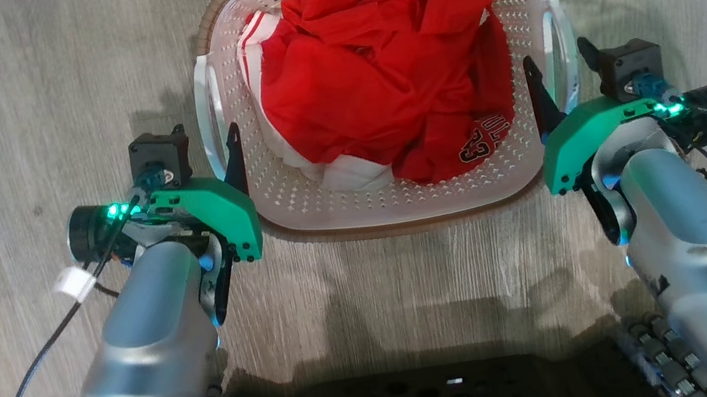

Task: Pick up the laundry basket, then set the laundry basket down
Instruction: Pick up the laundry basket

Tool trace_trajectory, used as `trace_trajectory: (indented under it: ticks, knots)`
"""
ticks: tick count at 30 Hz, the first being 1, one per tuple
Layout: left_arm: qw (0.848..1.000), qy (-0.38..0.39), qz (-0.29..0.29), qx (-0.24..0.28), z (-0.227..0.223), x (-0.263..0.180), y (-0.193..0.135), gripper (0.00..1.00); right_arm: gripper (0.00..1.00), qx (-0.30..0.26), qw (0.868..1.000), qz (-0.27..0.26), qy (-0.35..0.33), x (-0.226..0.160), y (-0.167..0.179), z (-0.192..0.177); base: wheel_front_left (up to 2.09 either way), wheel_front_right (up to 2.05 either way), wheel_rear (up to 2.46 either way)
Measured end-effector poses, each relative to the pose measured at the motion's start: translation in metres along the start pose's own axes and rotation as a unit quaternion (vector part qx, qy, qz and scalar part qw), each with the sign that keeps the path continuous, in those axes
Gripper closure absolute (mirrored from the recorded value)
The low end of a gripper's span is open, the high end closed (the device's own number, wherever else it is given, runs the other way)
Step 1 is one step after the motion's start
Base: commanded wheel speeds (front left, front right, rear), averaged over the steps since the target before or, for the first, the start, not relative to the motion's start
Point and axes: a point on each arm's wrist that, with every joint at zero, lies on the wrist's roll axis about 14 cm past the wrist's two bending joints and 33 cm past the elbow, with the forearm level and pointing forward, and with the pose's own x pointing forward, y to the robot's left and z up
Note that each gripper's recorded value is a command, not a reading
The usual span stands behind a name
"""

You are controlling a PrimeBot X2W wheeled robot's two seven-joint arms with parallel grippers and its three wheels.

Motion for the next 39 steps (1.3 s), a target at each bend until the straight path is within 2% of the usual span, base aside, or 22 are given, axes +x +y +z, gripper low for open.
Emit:
trace_trajectory:
  ticks: [7,22,23,24,25,26,27,29,32,39]
  knots:
    - [1.0,0.026,-0.011,0.004,-0.012,-0.003,-0.001,0.0,0.0,0.013,0.999,0.007,0.044,0.005,0.005,-0.02,0.0,0.0,0.0]
    - [0.999,0.047,-0.014,-0.001,-0.018,0.003,-0.005,0.0,0.0,0.013,0.996,0.015,0.084,0.02,0.008,-0.032,0.0,0.0,0.0]
    - [0.999,0.048,-0.014,-0.002,-0.018,0.004,-0.005,0.0,0.02,0.013,0.996,0.016,0.084,0.021,0.008,-0.031,0.0,0.0,0.0]
    - [0.999,0.048,-0.015,-0.003,-0.018,0.004,-0.006,0.01,0.21,0.013,0.996,0.016,0.083,0.022,0.008,-0.03,0.0,0.0,0.0]
    - [0.999,0.048,-0.015,-0.005,-0.018,0.004,-0.006,0.2,0.38,0.012,0.996,0.017,0.083,0.023,0.008,-0.03,0.0,0.0,0.0]
    - [0.999,0.047,-0.012,-0.006,-0.017,0.005,-0.006,0.5,0.51,0.012,0.996,0.018,0.084,0.024,0.008,-0.03,0.0,0.0,0.0]
    - [0.999,0.047,-0.012,-0.007,-0.016,0.006,-0.006,0.62,0.57,0.012,0.996,0.018,0.084,0.025,0.009,-0.03,0.0,0.0,0.0]
    - [0.999,0.047,-0.016,-0.007,-0.016,0.006,-0.008,1.0,0.73,0.012,0.996,0.019,0.085,0.025,0.01,-0.03,0.0,0.0,0.0]
    - [0.999,0.047,-0.018,-0.007,-0.015,0.004,-0.01,1.0,1.0,0.013,0.996,0.018,0.085,0.024,0.01,-0.028,0.0,0.0,0.0]
    - [0.999,0.039,-0.015,-0.006,-0.005,-0.006,-0.012,1.0,1.0,0.018,0.997,0.016,0.07,0.016,0.012,-0.01,0.0,0.0,0.0]
